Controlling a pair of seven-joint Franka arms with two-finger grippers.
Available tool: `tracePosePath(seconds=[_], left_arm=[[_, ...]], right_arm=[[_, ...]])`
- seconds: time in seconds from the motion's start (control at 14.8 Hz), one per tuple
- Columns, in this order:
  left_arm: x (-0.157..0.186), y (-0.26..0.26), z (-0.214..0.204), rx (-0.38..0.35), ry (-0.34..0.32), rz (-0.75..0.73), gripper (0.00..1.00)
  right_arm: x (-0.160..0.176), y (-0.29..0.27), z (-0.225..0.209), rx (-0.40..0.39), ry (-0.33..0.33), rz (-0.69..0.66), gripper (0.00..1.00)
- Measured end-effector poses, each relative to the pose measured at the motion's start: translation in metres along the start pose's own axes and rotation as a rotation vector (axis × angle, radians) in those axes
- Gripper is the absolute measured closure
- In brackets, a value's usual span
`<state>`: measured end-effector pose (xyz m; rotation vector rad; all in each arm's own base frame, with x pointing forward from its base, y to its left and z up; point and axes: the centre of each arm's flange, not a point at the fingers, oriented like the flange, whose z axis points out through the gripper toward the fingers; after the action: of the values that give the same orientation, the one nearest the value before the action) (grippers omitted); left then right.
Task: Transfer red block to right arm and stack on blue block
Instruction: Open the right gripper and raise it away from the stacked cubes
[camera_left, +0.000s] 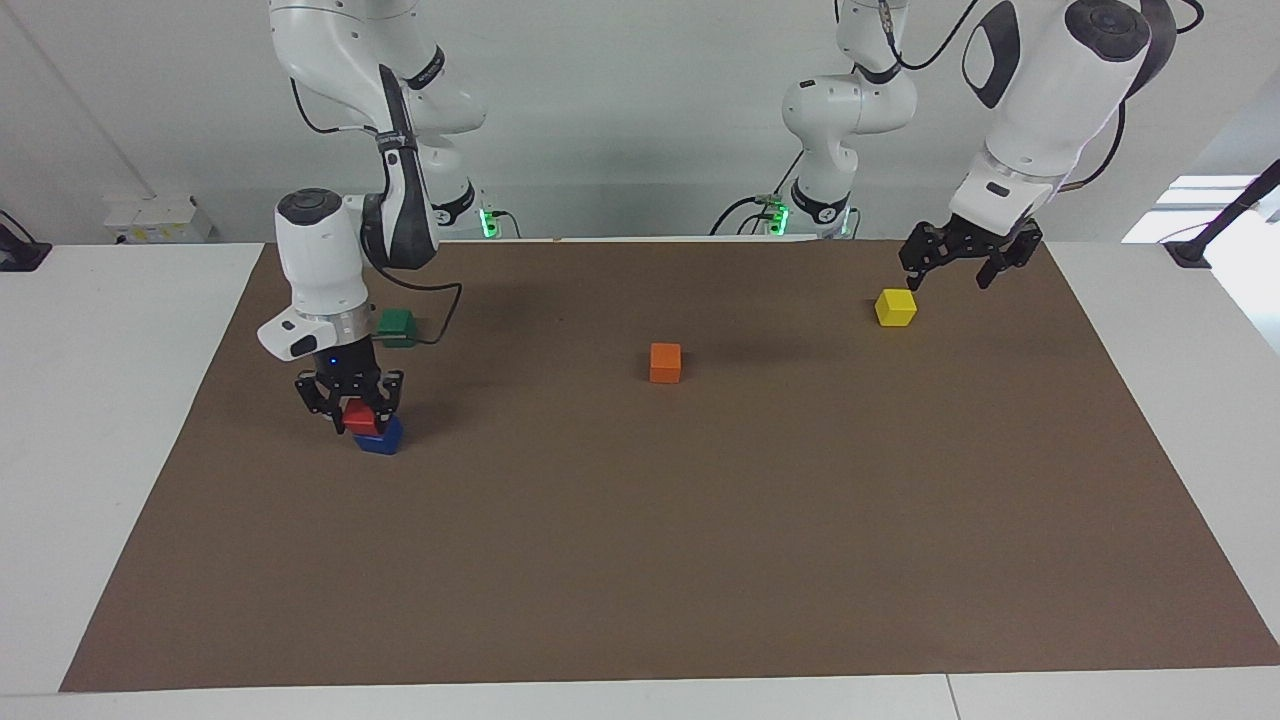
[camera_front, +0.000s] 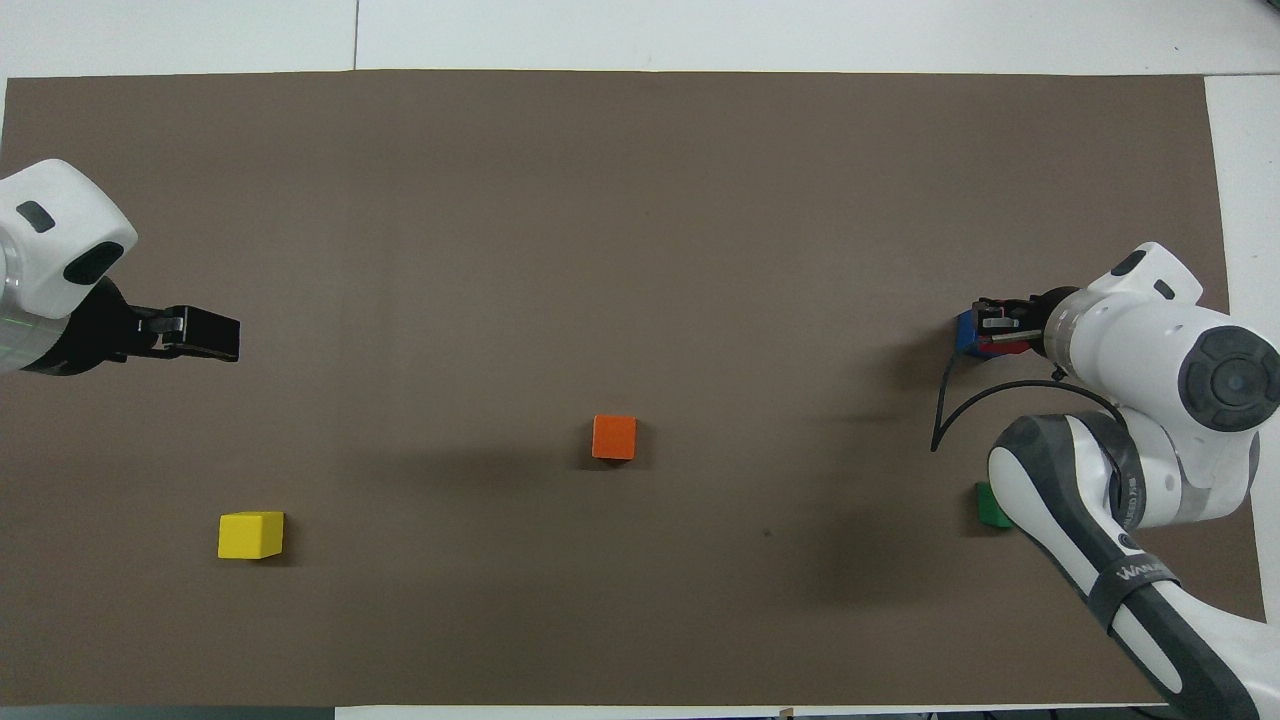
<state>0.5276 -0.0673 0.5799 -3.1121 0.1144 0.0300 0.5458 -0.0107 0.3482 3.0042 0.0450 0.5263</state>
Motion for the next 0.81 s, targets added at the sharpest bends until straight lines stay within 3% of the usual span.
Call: tracePosePath(seconds=[0.81], left_arm=[[0.0000, 0.0000, 0.0000, 0.000, 0.000, 0.000, 0.00]], right_arm=[[-0.0002, -0.0001, 0.0006, 0.000, -0.001, 0.000, 0.40]])
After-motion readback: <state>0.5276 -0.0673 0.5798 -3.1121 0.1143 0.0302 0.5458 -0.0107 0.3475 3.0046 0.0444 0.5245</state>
